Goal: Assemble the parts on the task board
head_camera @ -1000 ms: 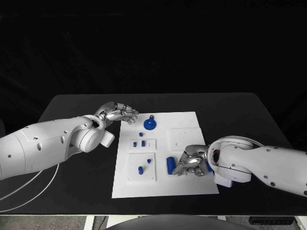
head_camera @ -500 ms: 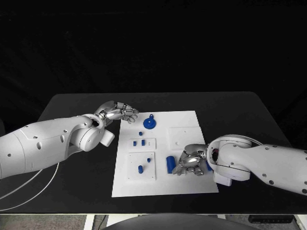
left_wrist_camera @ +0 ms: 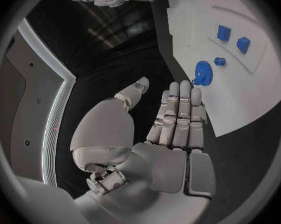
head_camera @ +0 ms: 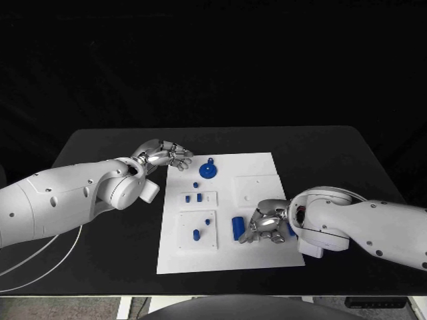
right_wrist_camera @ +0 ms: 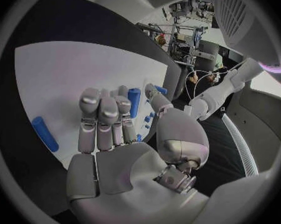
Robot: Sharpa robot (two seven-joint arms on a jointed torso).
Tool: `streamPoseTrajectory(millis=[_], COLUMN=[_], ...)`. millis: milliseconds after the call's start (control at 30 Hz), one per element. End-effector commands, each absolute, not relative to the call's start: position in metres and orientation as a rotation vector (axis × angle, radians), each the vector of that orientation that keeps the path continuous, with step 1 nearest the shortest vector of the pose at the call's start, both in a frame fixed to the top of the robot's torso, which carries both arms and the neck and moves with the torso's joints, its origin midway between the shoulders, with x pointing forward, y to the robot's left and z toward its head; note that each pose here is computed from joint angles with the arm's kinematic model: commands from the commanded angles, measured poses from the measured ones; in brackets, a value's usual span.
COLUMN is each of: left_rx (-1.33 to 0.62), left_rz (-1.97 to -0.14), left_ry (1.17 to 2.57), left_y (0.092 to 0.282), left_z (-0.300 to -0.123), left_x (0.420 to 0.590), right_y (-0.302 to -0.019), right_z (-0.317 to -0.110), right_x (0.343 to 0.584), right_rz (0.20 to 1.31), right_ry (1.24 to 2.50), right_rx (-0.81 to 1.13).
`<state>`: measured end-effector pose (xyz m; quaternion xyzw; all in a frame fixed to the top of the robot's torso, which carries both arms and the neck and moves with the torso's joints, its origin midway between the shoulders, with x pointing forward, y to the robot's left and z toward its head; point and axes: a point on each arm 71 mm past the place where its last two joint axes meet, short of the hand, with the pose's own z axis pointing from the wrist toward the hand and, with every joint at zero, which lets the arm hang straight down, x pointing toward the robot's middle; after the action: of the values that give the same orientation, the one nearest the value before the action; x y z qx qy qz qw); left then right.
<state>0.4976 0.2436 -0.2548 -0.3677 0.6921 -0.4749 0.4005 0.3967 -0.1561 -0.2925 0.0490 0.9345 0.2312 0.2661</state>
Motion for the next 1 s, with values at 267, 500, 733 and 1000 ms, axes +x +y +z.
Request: streamPoseTrajectory(millis=[267,500,733,1000], left_rx=[-0.932,-0.933,-0.933,-0.933], left_rz=[-1.212,-1.206,-1.206,-1.208], left_ry=[1.750,1.746,1.746,1.747], left_y=[0.244,0.246,0.246,0.245], left_z=[-0.254,-0.255,-0.255,-0.255], left_x=[0.498,0.499,0.499,0.499], right_y=[-0.174,-0.185,-0.198,-0.243], right_z=[-0.284,-0.263,-0.251,-0.238], right_x=[0.402,0.414,0.424,0.443], right_rz=[0.664,0.746,0.749,0.532], right_ry=[2.435,2.361,2.334,2.316], right_rx=[0.228,0.327,0.357,0.262])
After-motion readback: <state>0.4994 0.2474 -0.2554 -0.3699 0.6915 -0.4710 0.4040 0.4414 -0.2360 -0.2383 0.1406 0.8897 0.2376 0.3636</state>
